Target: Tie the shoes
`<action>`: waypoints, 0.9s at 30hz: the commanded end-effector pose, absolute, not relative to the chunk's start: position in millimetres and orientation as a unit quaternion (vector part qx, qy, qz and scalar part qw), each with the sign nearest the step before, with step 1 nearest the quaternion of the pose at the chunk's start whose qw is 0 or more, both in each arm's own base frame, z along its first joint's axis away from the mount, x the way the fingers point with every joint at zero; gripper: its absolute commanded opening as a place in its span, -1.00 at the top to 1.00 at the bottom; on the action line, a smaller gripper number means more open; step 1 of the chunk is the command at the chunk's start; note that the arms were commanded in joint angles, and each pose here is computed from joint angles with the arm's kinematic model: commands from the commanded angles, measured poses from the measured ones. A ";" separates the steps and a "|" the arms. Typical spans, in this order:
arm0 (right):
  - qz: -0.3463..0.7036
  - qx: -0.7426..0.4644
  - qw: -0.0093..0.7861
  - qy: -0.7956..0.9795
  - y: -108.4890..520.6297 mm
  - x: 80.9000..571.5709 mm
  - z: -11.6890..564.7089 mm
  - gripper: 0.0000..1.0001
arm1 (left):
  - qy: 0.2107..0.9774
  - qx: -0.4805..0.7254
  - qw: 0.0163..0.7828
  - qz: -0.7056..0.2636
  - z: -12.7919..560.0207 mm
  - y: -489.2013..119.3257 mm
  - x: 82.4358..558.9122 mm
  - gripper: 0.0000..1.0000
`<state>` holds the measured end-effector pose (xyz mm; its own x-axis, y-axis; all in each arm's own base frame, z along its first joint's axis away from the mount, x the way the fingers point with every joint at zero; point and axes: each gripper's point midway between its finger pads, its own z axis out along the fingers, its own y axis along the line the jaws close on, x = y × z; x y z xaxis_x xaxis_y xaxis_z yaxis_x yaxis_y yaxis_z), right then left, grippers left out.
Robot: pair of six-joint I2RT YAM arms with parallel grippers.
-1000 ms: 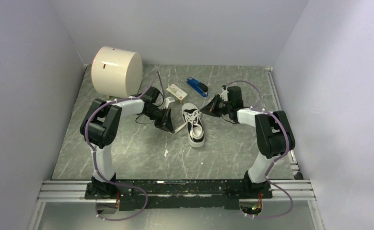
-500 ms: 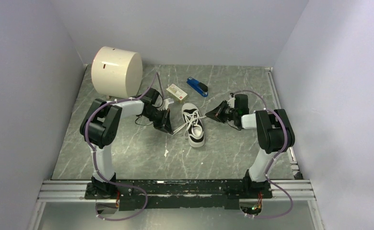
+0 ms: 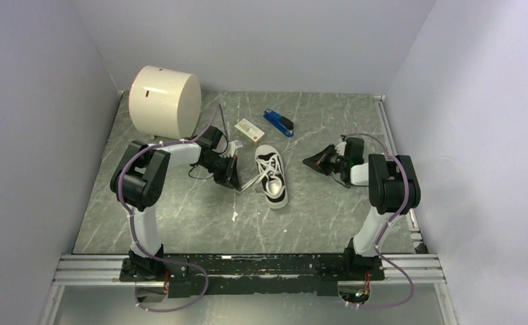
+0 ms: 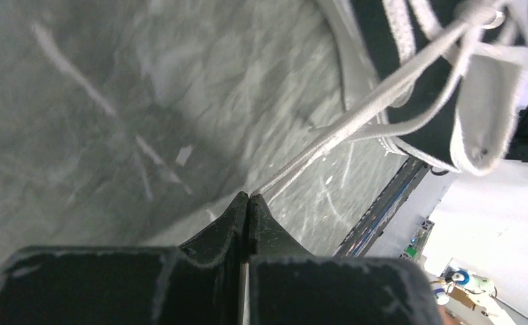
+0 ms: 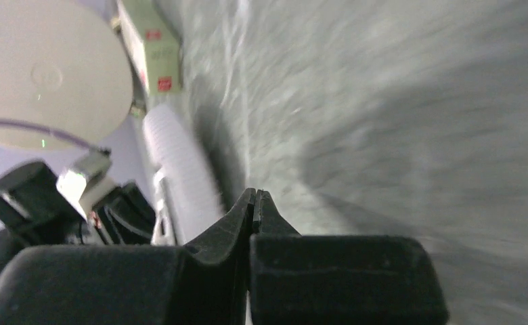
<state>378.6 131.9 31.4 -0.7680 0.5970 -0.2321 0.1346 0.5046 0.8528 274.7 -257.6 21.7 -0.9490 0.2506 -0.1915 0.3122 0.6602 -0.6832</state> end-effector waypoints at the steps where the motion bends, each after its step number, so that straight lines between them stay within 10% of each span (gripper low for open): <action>1: 0.397 0.247 0.312 0.827 87.9 398.3 23.5 1.00 | 0.928 0.143 0.014 -0.344 11.1 -234.1 256.9 0.91; 8: 0.431 0.164 0.288 0.839 106.0 401.7 38.0 1.00 | 0.913 0.154 0.026 -0.376 24.7 -245.4 264.3 0.91; 11: 0.398 0.059 0.285 0.870 134.2 396.1 57.1 0.41 | 0.898 0.156 0.029 -0.411 35.8 -257.5 267.9 0.90; 19: 0.383 -0.091 0.274 0.878 203.8 351.6 97.8 -0.36 | 0.878 0.166 0.040 -0.448 55.5 -273.4 275.0 0.90; 27: 0.332 -0.171 0.268 0.888 221.8 329.1 96.6 -0.38 | 0.874 0.180 0.036 -0.450 57.8 -281.3 271.3 0.90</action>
<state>340.7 226.1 102.3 -0.8148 -0.0248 -0.5792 -0.4360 0.6847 0.5840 268.8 -270.8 42.6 -0.9465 0.2638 -0.1860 0.3092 0.5755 -0.7571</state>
